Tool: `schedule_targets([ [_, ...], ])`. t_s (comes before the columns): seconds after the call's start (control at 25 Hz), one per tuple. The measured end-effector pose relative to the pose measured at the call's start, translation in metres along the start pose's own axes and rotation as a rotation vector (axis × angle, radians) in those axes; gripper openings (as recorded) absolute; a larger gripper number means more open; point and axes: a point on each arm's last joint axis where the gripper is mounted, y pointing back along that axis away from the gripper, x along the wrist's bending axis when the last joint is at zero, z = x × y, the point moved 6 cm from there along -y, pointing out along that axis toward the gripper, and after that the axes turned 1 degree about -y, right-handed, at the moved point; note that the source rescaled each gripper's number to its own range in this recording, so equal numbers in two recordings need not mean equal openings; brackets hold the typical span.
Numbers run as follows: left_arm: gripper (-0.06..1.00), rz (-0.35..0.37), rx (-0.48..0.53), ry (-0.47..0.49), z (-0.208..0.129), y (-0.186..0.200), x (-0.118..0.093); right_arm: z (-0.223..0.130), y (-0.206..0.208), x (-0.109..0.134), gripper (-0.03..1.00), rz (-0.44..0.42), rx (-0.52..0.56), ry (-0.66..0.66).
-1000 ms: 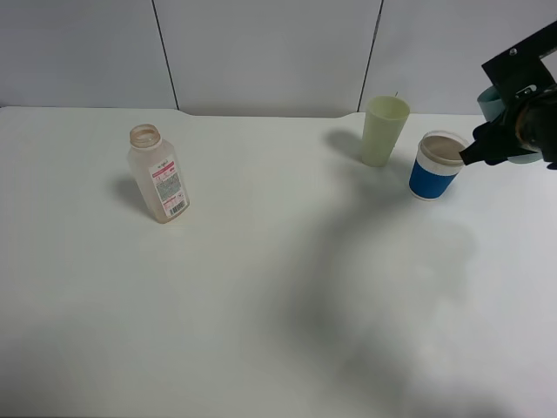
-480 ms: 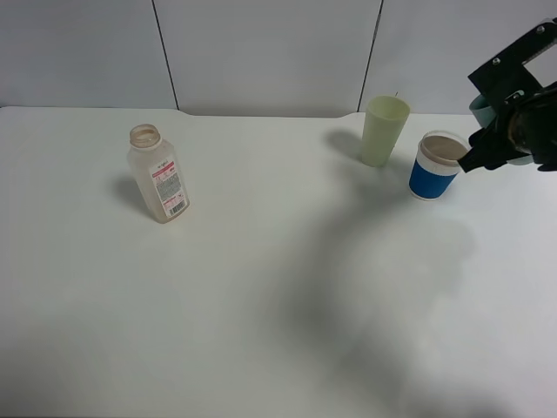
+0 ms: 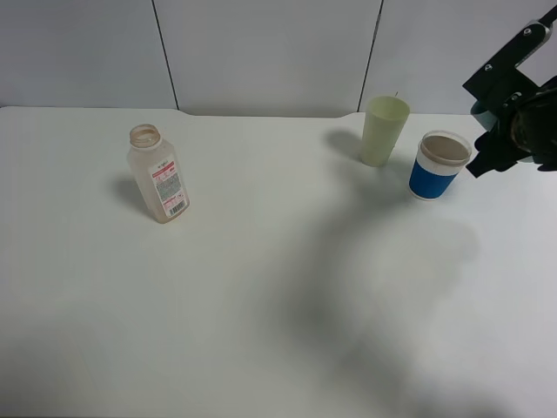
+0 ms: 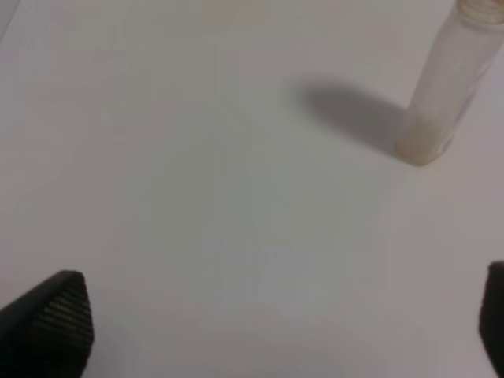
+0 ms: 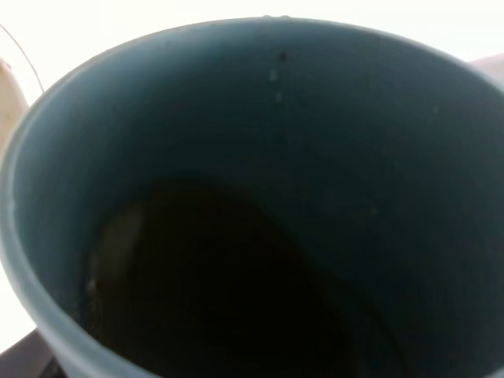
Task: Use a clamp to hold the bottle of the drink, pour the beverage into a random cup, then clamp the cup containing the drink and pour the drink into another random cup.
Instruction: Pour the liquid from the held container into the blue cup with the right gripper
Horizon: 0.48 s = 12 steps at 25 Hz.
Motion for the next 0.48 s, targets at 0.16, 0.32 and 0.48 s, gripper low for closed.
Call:
schedule_targets([
  [0.16, 1.00, 0.000, 0.000, 0.000, 0.0000, 0.0000, 0.0000, -0.0005, 0.0000, -0.0010, 0.00, -0.007, 0.004, 0.058],
  [0.32, 1.00, 0.000, 0.000, 0.000, 0.0000, 0.0000, 0.0000, -0.0007, 0.0000, -0.0013, 0.00, -0.009, 0.005, 0.078],
  [0.48, 1.00, 0.000, 0.000, 0.000, 0.0000, 0.0000, 0.0000, -0.0008, 0.0000, -0.0016, 0.00, -0.010, 0.006, 0.111],
])
